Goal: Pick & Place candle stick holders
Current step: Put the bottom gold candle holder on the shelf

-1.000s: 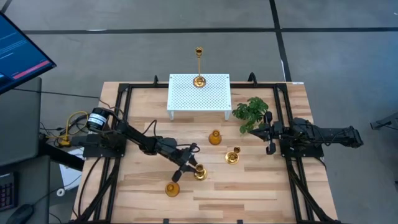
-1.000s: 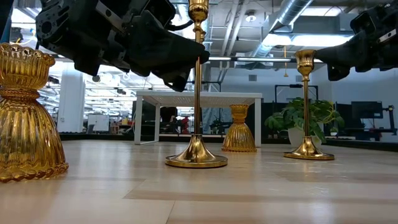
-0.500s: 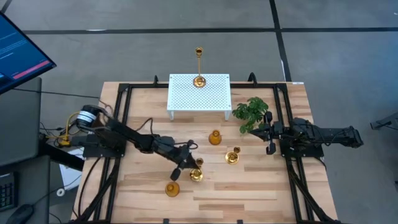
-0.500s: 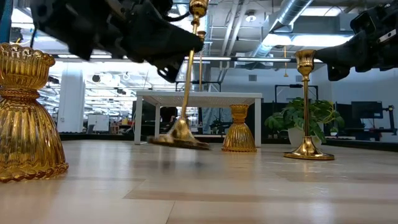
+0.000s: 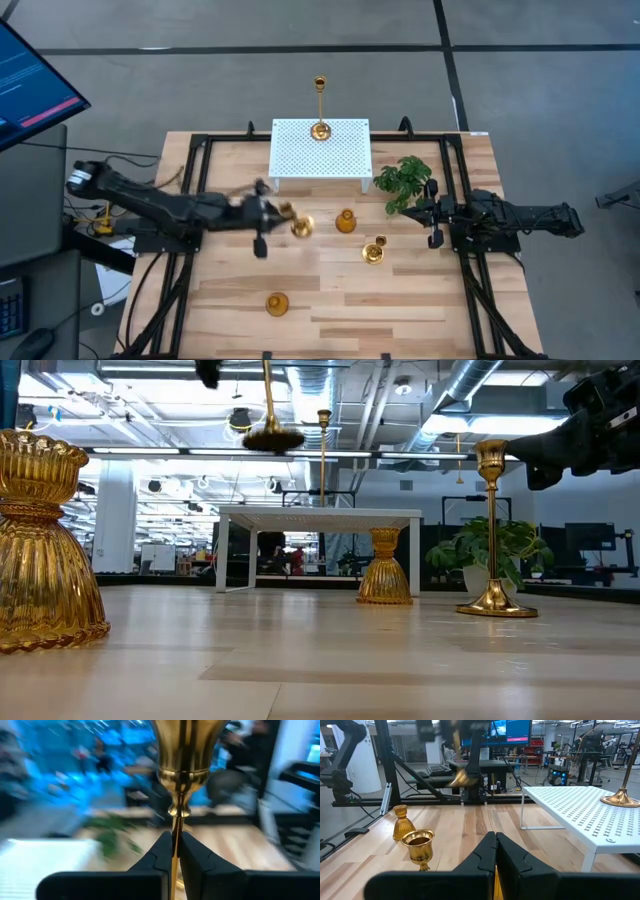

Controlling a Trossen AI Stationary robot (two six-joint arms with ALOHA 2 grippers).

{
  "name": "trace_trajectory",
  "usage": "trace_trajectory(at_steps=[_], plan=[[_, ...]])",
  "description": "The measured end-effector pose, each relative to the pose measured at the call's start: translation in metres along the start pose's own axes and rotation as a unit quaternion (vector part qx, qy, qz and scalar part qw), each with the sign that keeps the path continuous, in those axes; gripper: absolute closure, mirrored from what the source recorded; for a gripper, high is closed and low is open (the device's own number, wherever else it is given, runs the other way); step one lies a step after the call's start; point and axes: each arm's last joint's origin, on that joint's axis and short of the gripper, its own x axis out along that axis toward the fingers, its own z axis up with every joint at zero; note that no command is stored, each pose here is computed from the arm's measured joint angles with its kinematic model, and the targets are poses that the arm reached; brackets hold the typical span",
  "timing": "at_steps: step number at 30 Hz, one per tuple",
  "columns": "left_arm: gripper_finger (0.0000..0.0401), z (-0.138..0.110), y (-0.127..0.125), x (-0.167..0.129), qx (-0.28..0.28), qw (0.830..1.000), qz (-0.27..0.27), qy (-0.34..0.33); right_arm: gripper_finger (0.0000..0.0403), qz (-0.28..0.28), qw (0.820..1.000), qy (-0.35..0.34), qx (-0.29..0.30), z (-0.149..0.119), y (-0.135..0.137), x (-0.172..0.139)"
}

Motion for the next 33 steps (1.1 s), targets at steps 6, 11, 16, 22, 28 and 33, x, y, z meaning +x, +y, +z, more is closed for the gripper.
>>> trace_trajectory(at_steps=[6,11,16,22,28,33], plan=[[0.0384,0.02,0.033,-0.018,0.054,0.983,0.174,-0.034,0.0403,0.0,1.0,0.0,0.0,0.0,0.0,0.0],[0.0384,0.038,0.058,-0.013,0.069,0.962,0.261,-0.048,0.0403,0.0,1.0,0.0,0.0,0.0,0.0,0.0],[0.0384,0.05,0.081,0.01,0.093,0.945,0.31,-0.04,0.0403,0.0,1.0,0.0,0.0,0.0,0.0,0.0],[0.0384,0.052,0.115,0.042,0.118,0.931,0.344,-0.014,0.0403,0.0,1.0,0.0,-0.002,0.0,0.0,0.0],[0.0384,0.037,0.149,0.062,0.078,0.936,0.341,0.03,0.0403,0.0,1.0,0.0,-0.001,0.0,0.0,0.0],[0.0382,0.026,0.176,0.062,0.02,0.947,0.318,0.035,0.0403,0.0,1.0,0.0,-0.004,0.0,0.0,0.0]])
